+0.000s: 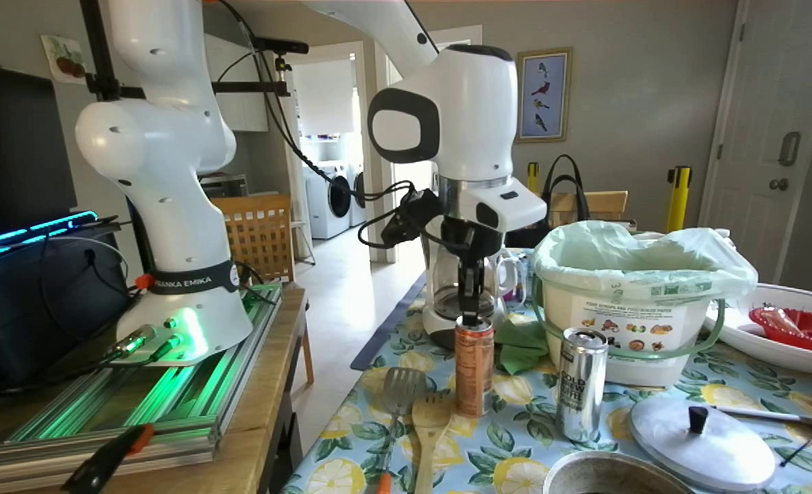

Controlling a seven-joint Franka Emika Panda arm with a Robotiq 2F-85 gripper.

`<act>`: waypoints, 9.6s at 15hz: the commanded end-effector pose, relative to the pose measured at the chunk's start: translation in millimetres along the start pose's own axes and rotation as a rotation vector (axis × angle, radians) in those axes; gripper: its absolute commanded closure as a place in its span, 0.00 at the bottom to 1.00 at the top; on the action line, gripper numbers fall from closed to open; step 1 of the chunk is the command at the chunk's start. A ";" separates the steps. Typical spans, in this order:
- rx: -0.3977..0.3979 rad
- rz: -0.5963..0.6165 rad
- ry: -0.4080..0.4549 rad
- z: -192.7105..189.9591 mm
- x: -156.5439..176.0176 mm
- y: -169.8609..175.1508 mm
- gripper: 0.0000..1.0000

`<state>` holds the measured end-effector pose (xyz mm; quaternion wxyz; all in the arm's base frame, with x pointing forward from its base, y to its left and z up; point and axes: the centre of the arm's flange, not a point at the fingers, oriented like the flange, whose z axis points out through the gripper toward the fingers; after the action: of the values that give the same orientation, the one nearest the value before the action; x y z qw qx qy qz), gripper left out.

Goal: Put the brown can inside the white bin

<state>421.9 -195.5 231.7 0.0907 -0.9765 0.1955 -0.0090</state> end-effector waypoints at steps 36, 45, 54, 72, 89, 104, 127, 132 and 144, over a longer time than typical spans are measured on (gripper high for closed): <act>0.039 -0.052 0.057 -1.2 11.6 0.6 1.00; 0.038 -0.071 0.055 -1.5 13.6 -0.1 0.81; 0.038 -0.117 0.055 -1.5 14.7 2.2 0.36; 0.036 -0.231 0.046 0.7 14.8 -5.7 0.70; 0.039 -0.252 0.036 3.9 11.2 -5.8 0.64; 0.044 -0.260 0.023 8.8 6.4 -3.2 0.74; 0.057 -0.301 0.101 -48.8 5.0 -17.3 1.00; 0.073 -0.321 0.147 -79.1 5.3 -25.0 1.00; 0.125 -0.432 0.269 -170.5 33.7 -76.0 1.00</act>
<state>459.2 -173.0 384.2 0.1045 -0.9825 0.0140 -0.1535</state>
